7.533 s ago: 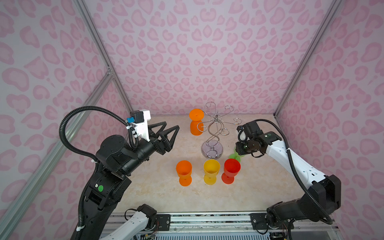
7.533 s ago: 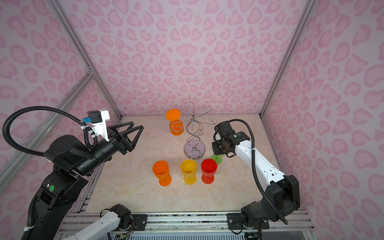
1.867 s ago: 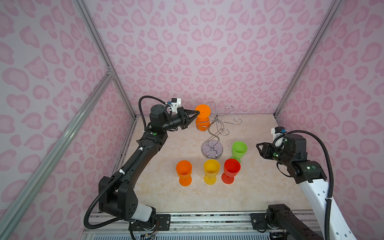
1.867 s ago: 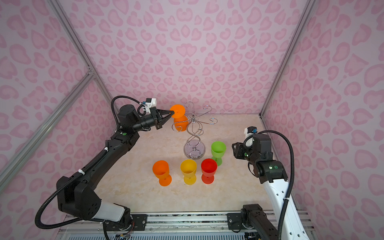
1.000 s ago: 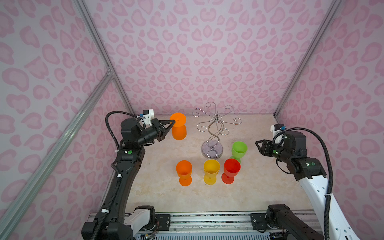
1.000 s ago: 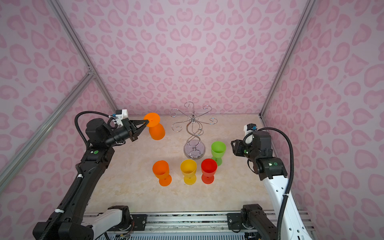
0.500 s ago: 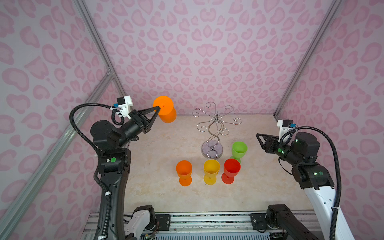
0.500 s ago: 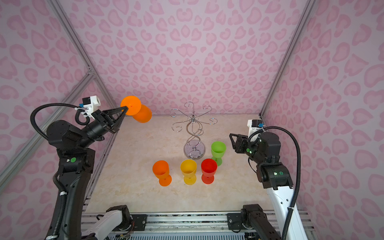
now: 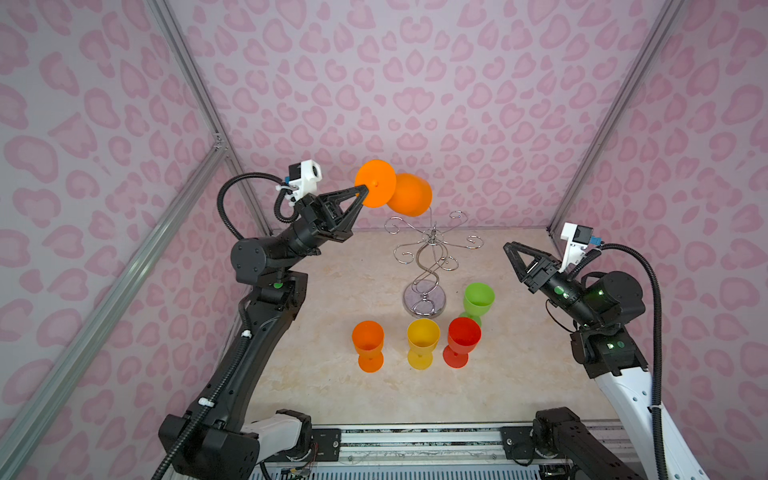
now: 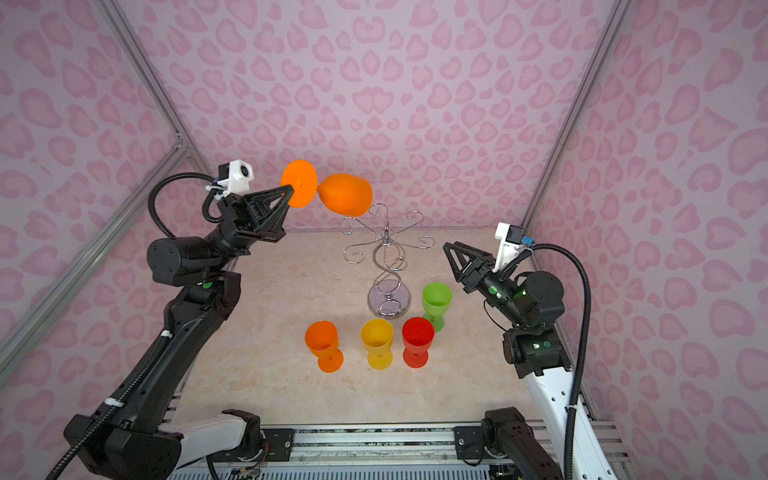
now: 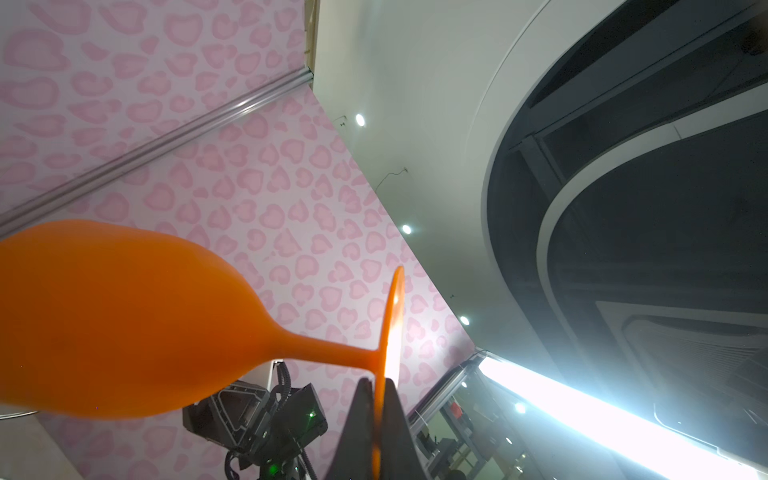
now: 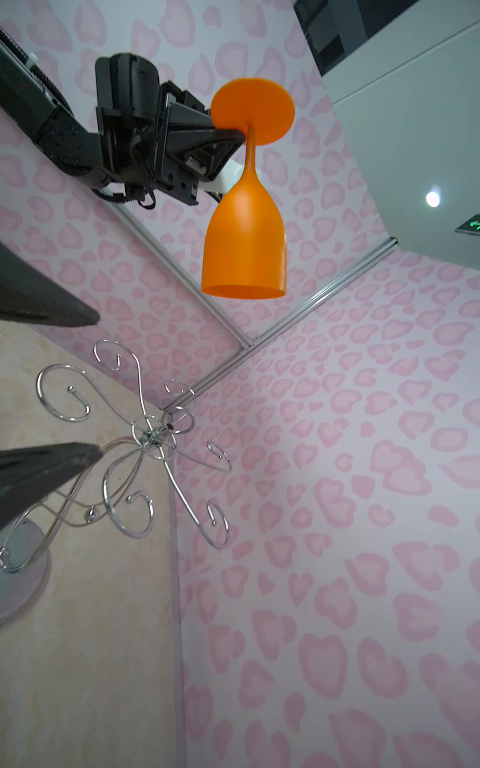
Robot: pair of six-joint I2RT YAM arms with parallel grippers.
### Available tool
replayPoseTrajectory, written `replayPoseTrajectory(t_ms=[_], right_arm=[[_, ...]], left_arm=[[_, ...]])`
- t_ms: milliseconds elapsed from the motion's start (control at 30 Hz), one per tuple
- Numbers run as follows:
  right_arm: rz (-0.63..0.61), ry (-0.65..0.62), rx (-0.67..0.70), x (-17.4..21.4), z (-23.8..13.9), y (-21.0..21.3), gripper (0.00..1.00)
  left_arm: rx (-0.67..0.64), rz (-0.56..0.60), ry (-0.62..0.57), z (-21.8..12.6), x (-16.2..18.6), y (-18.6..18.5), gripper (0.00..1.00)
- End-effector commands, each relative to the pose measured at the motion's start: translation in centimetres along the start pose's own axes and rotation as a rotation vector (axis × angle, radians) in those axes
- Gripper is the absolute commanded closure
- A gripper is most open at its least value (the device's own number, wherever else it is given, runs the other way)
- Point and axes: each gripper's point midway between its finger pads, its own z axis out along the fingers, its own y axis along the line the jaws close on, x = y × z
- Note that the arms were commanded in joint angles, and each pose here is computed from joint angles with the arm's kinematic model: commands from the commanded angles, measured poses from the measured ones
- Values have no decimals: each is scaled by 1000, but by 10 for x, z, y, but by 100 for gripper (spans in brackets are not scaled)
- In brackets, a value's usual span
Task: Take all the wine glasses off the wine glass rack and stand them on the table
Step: 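Grasp the orange glass bowl with the right gripper while the left gripper holds it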
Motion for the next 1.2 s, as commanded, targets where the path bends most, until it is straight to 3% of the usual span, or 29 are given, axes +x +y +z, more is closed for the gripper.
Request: replayPoseTrajectory(t_ms=[0,400,767,967,1167], right_arm=[[-1,-58,-125,-12,3,26,52],[30,-145,-249,-15,4,38,44],[13,-188,-288,-19,-3,44,45],[5,-181,-310,-16,-5,47,52],[-11,-185,-346,-13,-11,53,70]], left_arm=[[179,-13,36,16,14,-21,98],[275,-232,110,49,49,30,98],[282,-351,138,60,66,59,98],[302,-392,144,64,69,64,98],[313,-434,141,64,69,72,98]])
